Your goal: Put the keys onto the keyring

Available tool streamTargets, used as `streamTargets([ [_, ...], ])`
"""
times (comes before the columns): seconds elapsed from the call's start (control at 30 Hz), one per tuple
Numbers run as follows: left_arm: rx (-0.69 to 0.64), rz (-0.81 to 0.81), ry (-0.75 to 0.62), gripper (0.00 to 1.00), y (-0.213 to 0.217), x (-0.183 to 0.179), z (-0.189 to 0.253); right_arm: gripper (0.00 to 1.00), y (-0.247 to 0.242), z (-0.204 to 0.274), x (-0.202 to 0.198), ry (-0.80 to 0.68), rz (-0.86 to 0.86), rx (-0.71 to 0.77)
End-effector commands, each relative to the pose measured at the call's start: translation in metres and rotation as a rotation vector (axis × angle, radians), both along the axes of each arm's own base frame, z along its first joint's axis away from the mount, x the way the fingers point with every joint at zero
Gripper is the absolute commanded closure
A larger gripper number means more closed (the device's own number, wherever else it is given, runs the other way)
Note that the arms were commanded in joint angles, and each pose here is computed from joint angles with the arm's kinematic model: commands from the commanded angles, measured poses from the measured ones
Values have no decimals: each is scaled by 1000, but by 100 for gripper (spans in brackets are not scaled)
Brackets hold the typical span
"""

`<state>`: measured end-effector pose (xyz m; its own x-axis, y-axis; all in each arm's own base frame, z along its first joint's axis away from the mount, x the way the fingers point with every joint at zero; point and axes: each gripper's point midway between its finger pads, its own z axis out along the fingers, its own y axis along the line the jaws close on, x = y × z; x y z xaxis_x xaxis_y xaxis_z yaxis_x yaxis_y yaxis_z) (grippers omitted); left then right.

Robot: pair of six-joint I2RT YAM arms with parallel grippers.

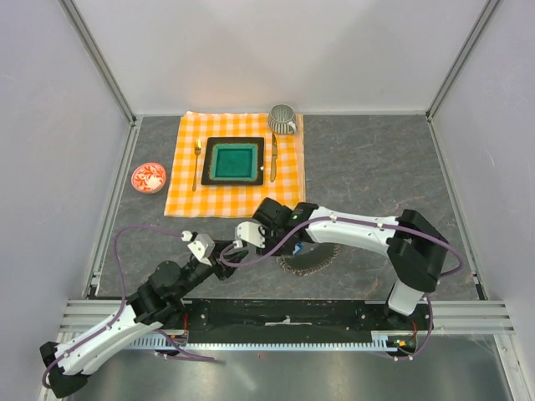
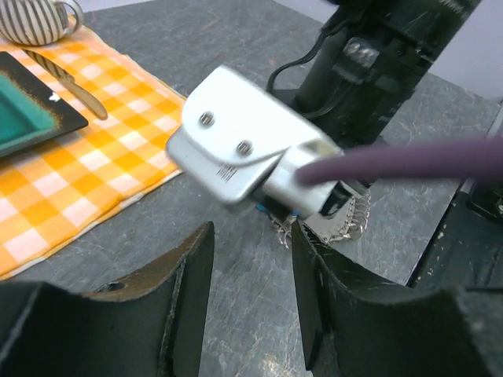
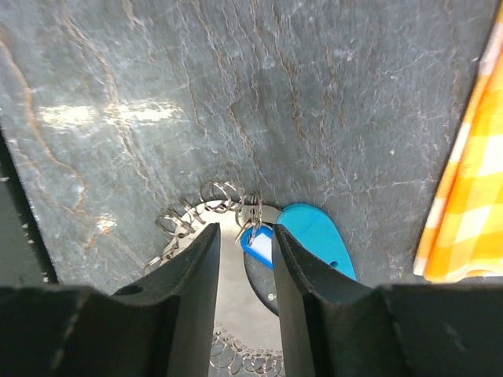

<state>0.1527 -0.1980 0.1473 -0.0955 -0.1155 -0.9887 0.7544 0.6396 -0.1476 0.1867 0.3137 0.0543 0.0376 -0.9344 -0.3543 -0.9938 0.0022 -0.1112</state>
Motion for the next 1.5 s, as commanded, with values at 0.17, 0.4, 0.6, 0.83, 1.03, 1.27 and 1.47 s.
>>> streamTargets([
  [0.17, 89, 10, 20, 48, -12, 12, -27, 59, -21, 72, 17, -45, -265, 370],
  [0.4, 334, -157, 91, 53, -67, 24, -32, 60, -55, 70, 20, 1, -585, 584],
  [0.6, 365, -234, 149, 62, -103, 46, -27, 60, -73, 69, 20, -49, -709, 713],
  [0.83, 520, -359, 227, 57, -128, 53, -54, 59, -91, 81, 32, -162, -807, 816],
  [1.03, 606, -397, 281, 53, -135, 56, -71, 58, -96, 78, 31, -172, -811, 819],
  [1.27, 711, -370, 341, 51, -127, 57, -95, 57, -95, 78, 29, -164, -795, 818],
  [1.47, 756, -348, 362, 50, -121, 54, -105, 57, -94, 76, 29, -160, -790, 813],
])
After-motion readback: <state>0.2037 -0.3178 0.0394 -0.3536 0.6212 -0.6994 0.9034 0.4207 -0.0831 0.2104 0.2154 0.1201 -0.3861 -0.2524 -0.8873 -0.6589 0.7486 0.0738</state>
